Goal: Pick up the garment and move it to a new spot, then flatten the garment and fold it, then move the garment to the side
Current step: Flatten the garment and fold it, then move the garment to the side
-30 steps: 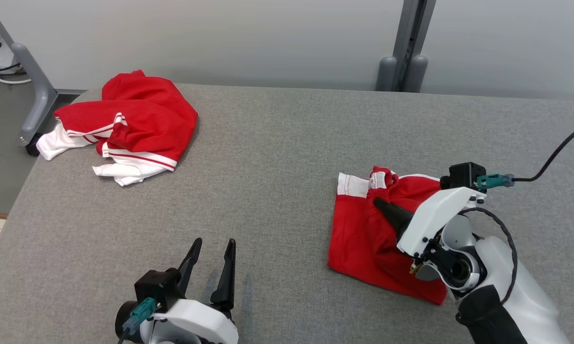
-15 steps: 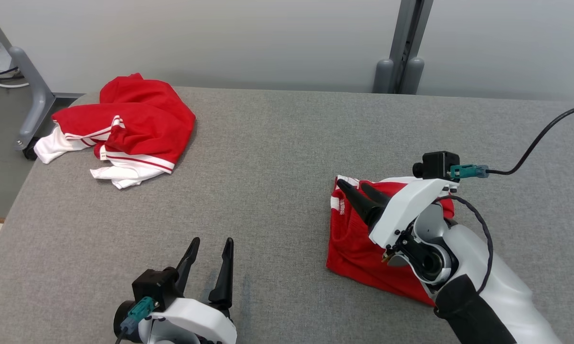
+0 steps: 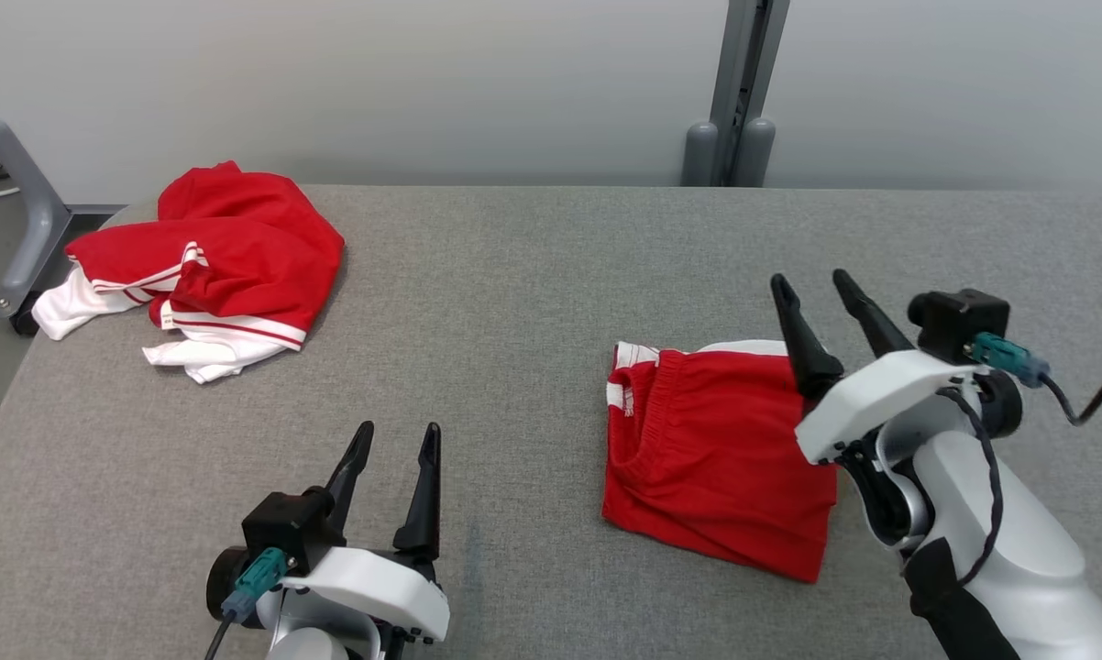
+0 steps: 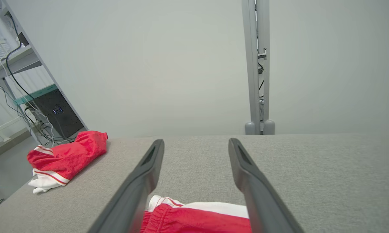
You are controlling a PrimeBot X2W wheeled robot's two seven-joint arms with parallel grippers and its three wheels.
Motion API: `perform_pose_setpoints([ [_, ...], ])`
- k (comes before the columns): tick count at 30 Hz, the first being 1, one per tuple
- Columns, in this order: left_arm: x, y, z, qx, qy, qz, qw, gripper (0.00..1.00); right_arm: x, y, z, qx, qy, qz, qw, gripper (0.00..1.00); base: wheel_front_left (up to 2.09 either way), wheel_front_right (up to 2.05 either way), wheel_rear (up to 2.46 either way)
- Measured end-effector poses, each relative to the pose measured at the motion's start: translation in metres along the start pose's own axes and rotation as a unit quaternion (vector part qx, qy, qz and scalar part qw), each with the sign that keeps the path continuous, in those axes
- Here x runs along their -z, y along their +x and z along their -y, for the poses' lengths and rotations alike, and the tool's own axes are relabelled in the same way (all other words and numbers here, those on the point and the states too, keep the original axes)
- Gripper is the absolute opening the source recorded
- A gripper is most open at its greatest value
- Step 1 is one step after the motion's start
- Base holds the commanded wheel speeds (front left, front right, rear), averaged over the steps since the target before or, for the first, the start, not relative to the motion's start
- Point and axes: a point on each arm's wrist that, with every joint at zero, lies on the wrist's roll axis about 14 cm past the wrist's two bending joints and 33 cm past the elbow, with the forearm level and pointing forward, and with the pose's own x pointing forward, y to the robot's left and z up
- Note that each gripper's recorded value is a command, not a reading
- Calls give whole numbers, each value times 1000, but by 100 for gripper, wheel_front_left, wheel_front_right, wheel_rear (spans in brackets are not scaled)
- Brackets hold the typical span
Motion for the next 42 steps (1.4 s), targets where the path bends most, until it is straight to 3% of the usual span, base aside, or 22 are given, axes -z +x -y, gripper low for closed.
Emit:
perform_pose_setpoints([
  [8, -12, 3, 7, 8, 4, 19, 1000, 100, -18, -38, 46, 72, -42, 58, 995, 100, 0, 0, 0],
  [20, -11, -22, -9, -28, -11, 25, 999, 100, -2, -112, 61, 140, -45, 82, 986, 100, 0, 0, 0],
  [28, -12, -29, -18, -41, -6, 28, 999, 100, 1, -132, 59, 150, -33, 85, 984, 100, 0, 0, 0],
  [42, -12, -31, -17, -37, 4, 28, 999, 100, 3, -133, 57, 149, -29, 76, 986, 100, 0, 0, 0],
])
